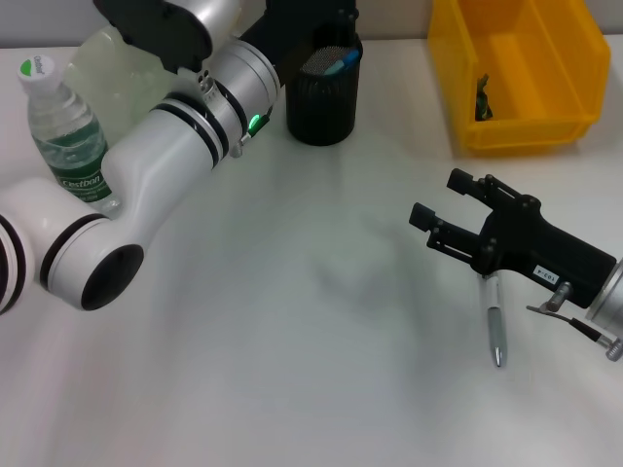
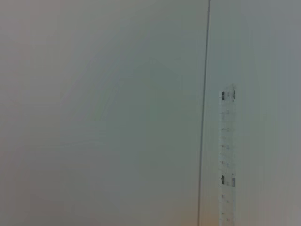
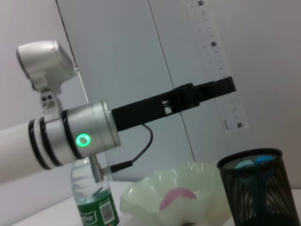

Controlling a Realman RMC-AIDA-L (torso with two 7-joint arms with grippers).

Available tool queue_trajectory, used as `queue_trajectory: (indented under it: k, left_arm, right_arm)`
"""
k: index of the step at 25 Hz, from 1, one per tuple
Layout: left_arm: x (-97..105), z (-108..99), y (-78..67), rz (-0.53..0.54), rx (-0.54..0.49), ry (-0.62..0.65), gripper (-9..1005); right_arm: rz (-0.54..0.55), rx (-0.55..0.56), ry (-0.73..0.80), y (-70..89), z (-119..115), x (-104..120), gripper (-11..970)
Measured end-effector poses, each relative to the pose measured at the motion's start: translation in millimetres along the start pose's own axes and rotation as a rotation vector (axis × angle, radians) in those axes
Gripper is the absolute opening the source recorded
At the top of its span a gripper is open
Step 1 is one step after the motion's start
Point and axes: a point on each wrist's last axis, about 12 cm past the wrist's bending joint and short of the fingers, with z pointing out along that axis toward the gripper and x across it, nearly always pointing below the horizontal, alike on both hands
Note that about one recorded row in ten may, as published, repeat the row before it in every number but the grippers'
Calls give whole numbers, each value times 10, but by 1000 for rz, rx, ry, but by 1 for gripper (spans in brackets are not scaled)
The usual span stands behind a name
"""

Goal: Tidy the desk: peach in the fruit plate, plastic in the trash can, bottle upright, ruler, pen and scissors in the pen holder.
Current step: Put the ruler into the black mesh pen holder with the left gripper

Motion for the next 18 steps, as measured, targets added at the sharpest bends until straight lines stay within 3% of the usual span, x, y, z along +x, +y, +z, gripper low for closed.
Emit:
queue_trajectory:
  k: [7,18]
  left_arm:
    - [23,33,27,33,-30,43,26]
    - [48,51,122,34,-85,90,27]
  right_arm:
    - [-55,92,-10,-67,-60,30,826]
    - [-72,104,7,-85,-21,36,826]
